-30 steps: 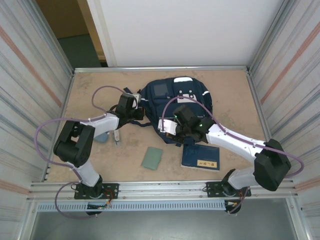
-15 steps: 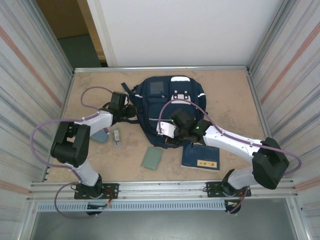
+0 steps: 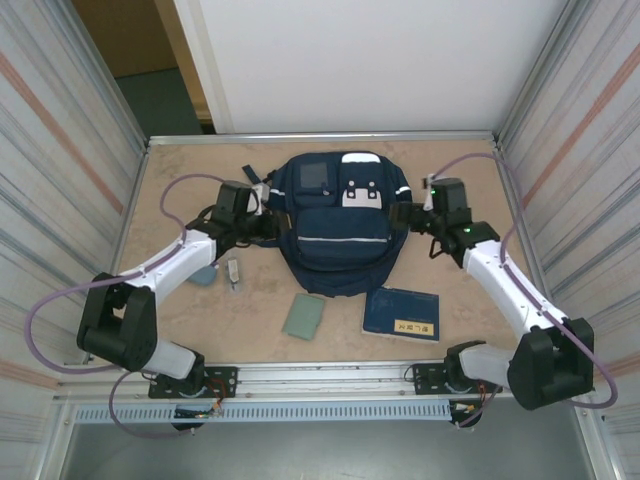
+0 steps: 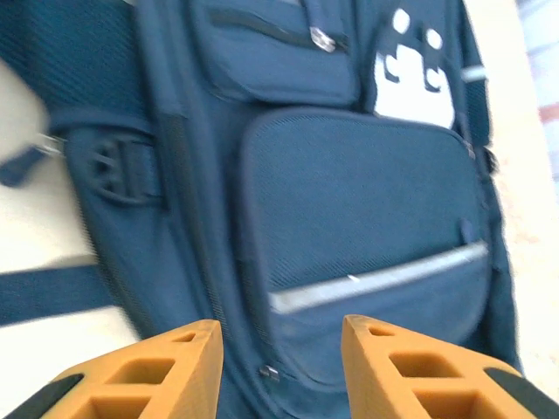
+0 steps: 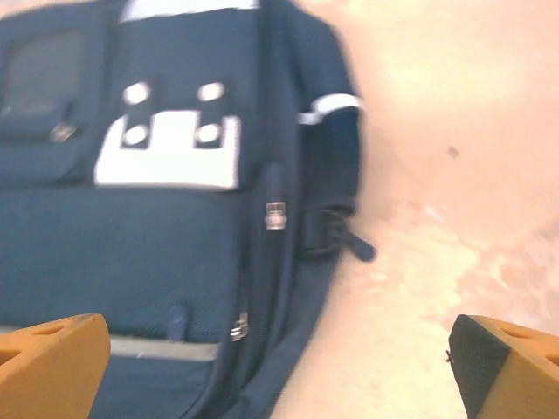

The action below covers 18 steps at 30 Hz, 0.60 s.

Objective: Pack the student bag

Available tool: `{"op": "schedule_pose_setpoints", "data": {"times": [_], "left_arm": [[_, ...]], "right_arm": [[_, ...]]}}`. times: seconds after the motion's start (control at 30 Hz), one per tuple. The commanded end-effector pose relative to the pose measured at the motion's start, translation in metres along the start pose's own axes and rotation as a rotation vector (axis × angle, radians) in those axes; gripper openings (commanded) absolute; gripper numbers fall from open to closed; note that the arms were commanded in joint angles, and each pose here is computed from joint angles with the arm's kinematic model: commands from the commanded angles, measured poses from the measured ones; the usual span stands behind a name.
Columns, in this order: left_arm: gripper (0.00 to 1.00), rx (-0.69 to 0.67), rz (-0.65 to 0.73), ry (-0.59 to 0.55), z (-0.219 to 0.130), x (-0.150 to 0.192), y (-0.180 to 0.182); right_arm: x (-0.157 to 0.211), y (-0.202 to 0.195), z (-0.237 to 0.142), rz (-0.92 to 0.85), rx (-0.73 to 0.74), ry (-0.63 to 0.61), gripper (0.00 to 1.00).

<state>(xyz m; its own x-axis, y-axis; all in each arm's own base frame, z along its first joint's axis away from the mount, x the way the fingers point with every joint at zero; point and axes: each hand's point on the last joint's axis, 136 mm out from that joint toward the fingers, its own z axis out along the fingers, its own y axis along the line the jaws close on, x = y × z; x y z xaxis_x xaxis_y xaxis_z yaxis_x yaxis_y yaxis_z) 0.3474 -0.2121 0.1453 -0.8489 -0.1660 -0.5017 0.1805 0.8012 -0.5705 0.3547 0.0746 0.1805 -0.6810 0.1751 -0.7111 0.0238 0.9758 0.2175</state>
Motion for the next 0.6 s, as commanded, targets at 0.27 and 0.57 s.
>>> {"op": "schedule_pose_setpoints", "data": {"times": [0.27,0.57], "left_arm": [[0.41,-0.087,-0.108,0.236,0.041,0.044,-0.006],[0.41,-0.066,-0.121,0.294,0.070,0.049,-0.010]], "right_arm": [[0.060,0.032,0.046,0.175,-0.179,0.359,0.68],[0.082,0.056,0.086,0.119,-0.185,0.488,0.56]]}}
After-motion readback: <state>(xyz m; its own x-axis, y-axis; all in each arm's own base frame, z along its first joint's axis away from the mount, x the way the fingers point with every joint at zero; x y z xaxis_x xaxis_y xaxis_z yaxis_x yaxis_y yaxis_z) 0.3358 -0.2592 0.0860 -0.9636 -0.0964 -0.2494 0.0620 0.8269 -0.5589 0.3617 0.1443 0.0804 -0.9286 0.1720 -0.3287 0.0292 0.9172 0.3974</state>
